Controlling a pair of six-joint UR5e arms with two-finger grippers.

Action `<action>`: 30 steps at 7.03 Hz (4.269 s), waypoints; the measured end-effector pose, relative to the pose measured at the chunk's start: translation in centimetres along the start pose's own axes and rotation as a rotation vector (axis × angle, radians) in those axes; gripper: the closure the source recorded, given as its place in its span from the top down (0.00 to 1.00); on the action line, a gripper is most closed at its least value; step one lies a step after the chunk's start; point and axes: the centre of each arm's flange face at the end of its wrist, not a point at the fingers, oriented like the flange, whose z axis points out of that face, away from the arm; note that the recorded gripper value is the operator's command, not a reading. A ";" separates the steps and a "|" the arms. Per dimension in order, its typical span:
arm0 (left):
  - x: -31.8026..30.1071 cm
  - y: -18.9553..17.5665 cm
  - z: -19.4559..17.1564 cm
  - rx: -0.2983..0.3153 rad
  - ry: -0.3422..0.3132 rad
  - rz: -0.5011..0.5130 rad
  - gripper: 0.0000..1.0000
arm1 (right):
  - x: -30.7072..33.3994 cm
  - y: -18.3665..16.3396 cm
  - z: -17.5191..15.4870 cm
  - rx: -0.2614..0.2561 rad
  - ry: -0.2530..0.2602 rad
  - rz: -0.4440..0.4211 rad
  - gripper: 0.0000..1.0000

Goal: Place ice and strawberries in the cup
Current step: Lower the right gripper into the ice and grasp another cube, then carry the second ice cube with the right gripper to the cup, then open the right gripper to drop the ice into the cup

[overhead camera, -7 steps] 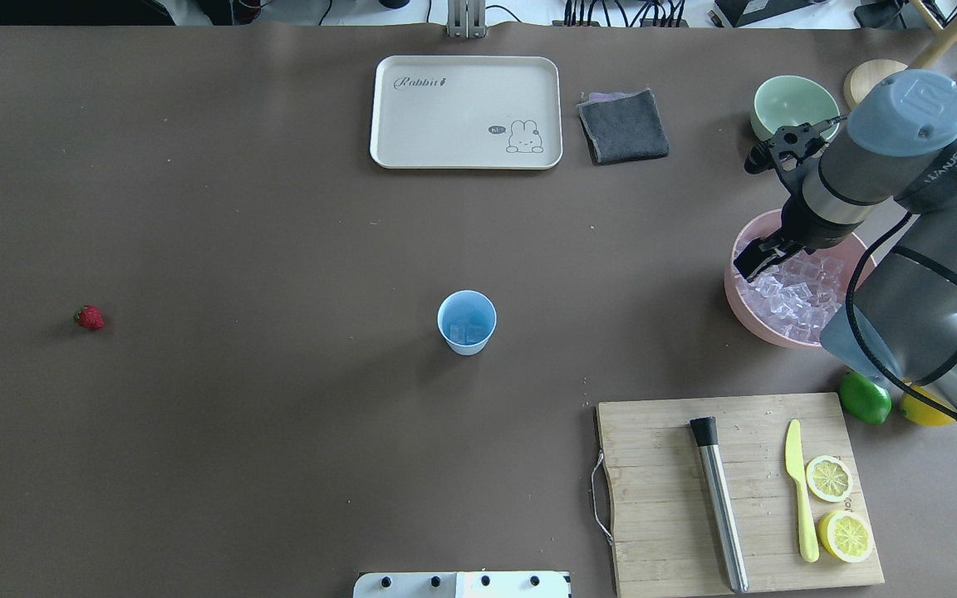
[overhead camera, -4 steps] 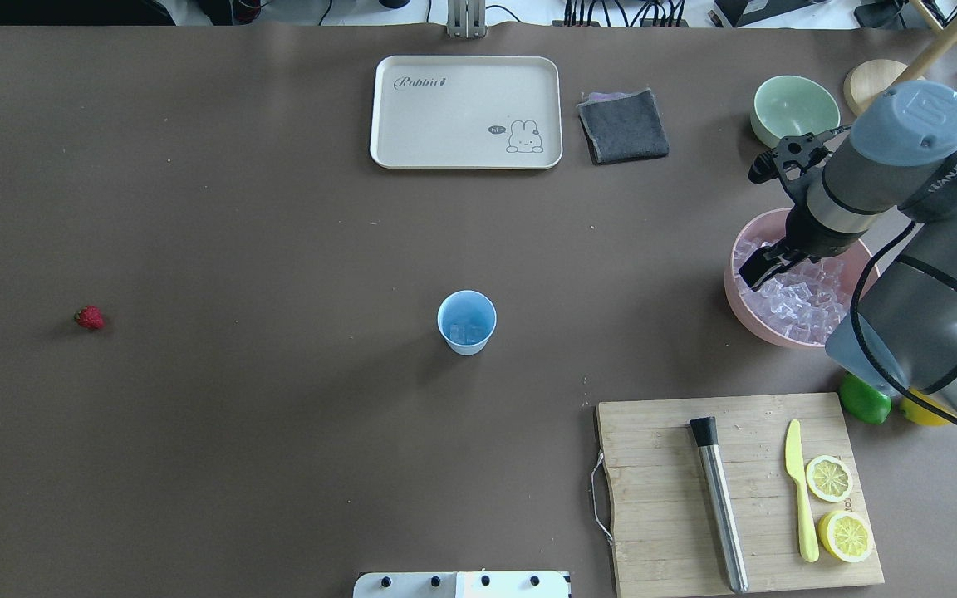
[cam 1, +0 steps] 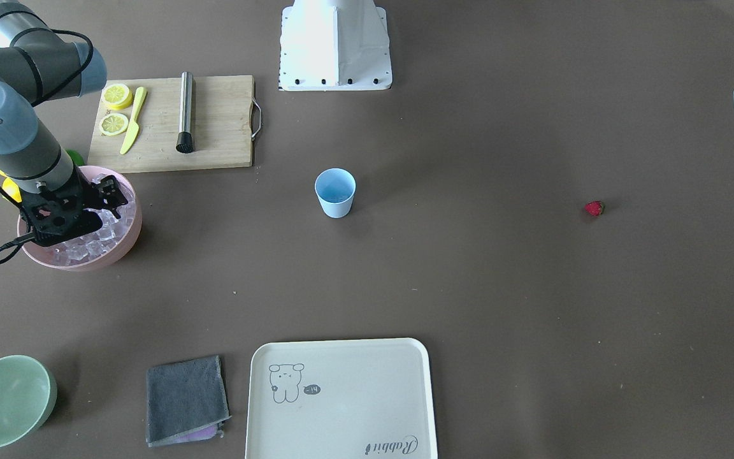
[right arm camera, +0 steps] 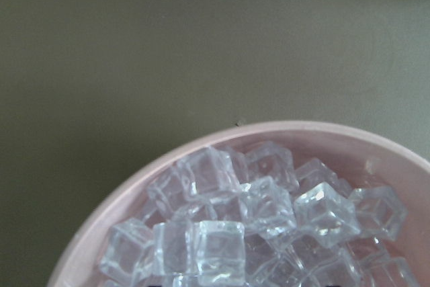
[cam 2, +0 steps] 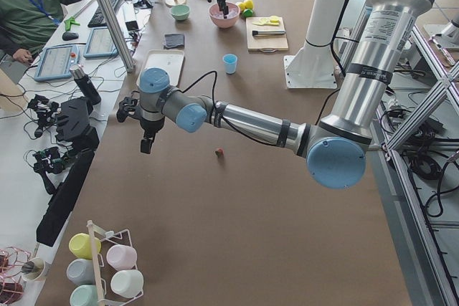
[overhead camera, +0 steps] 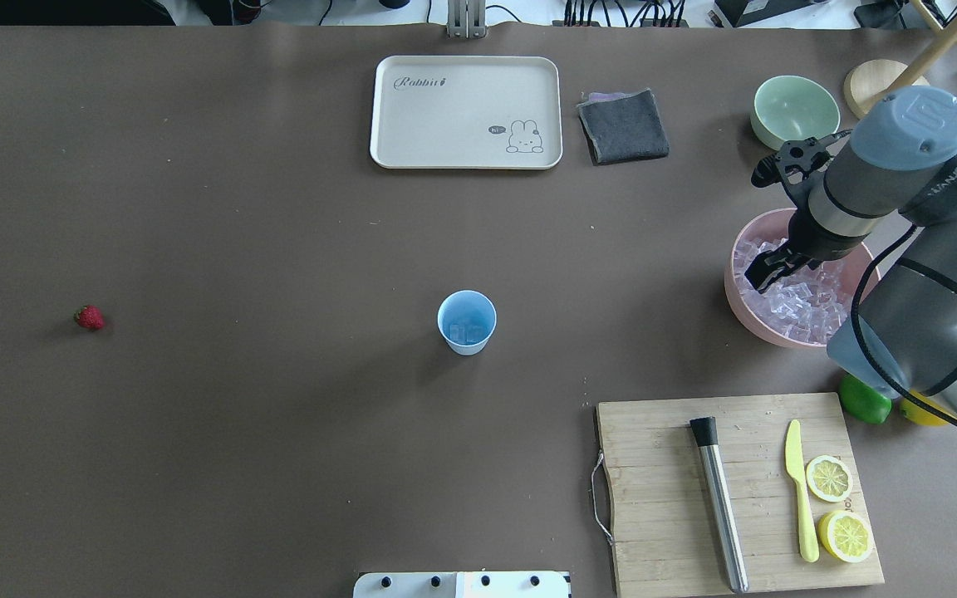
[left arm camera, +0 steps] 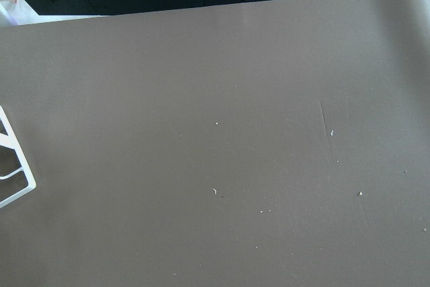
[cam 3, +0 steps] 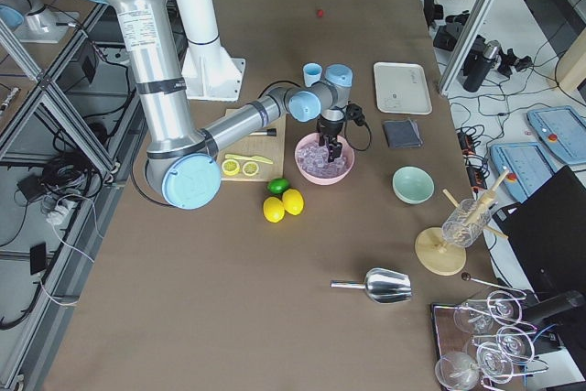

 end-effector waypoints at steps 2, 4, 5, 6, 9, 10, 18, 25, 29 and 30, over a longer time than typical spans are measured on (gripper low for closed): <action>0.3 -0.3 0.0 0.002 0.001 0.004 0.97 | -0.2 0.0 0.3 -0.005 0.001 -0.003 0.39; 0.5 -0.3 0.1 0.001 0.002 0.006 0.97 | -0.3 0.1 0.6 -0.009 0.001 -0.004 0.13; 0.5 -0.4 0.1 0.001 0.002 0.007 0.97 | -0.3 0.1 0.6 -0.010 0.002 -0.005 0.00; 0.7 -0.5 0.1 0.001 0.002 0.008 0.97 | -0.4 0.0 0.5 -0.009 0.001 -0.006 0.00; 1.0 -0.8 0.2 0.002 0.003 0.013 0.97 | -0.6 -0.6 -1.6 0.027 -0.018 -0.011 0.00; 1.1 -0.7 0.3 0.000 0.004 0.014 0.97 | 0.0 -0.9 -3.3 0.050 -0.036 -0.002 0.00; 1.2 -0.6 0.5 -0.005 0.005 0.015 0.97 | -13.8 -5.1 -15.0 0.207 -0.251 0.227 0.00; 0.5 0.0 0.9 -0.014 0.001 0.011 0.97 | -35.4 -2.6 -9.8 0.284 -0.222 0.327 0.00; 0.2 0.0 1.3 -0.018 -0.002 0.010 0.97 | -37.3 -3.7 -6.9 0.314 -0.251 0.325 0.50; 0.1 0.0 1.4 -0.018 -0.002 0.011 0.97 | -37.6 -3.6 -6.7 0.315 -0.253 0.329 0.99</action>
